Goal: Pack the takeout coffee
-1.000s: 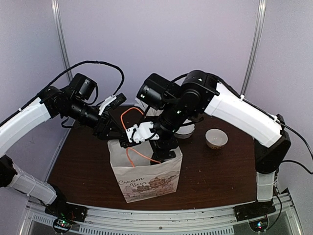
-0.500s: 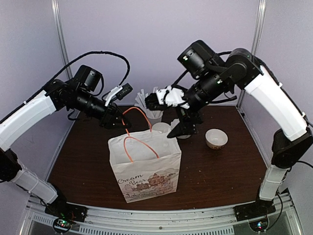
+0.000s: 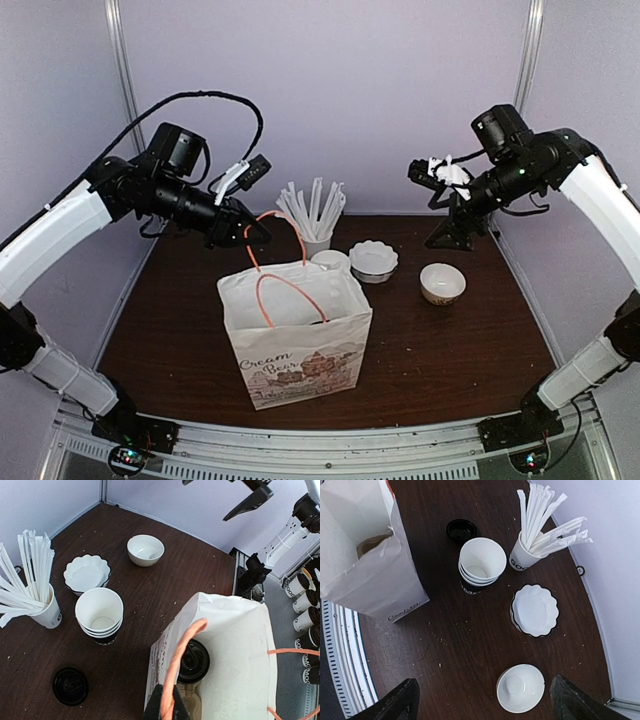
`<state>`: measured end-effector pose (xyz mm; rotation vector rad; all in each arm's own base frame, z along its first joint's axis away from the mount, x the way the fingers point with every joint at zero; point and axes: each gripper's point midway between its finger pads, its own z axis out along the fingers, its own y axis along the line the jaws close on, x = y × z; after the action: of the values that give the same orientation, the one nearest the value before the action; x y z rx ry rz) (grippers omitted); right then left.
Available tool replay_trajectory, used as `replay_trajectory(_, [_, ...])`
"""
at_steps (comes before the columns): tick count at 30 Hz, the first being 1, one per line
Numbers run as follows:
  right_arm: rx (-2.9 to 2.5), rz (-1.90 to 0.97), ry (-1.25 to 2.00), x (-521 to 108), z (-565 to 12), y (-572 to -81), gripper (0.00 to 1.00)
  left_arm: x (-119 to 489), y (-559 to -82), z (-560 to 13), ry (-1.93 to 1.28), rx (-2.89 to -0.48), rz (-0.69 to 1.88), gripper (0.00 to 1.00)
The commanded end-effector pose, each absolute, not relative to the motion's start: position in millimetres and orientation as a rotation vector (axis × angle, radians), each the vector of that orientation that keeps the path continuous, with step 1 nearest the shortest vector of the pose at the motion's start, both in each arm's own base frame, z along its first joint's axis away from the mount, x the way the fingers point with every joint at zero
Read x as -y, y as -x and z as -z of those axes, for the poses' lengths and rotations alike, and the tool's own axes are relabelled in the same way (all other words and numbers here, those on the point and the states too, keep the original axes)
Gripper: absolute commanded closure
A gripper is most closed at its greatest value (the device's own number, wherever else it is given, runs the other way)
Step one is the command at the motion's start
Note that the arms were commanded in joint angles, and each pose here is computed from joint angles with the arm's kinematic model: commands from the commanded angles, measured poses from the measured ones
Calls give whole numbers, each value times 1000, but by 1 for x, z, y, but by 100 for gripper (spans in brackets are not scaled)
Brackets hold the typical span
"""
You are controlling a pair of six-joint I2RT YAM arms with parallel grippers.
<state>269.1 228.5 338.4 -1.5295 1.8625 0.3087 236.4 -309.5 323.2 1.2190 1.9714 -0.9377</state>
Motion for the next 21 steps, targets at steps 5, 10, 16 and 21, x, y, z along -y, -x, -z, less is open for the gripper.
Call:
replay_trajectory(5, [-1944,-411,1410,-221,-319,-285,6,330,-190,-379,-1338,-1718,911,100])
replay_trajectory(10, [-1976,-456,1419,-227,-312,-290,6,319,-187,-375,-1356,-1692,823,100])
replay_trajectory(16, [-2002,-462,1430,-230,-305,-295,7,311,-160,-352,-1403,-1726,918,98])
replay_trajectory(21, [-2028,-457,1438,-229,-300,-298,7,308,-143,-343,-1400,-1739,912,83])
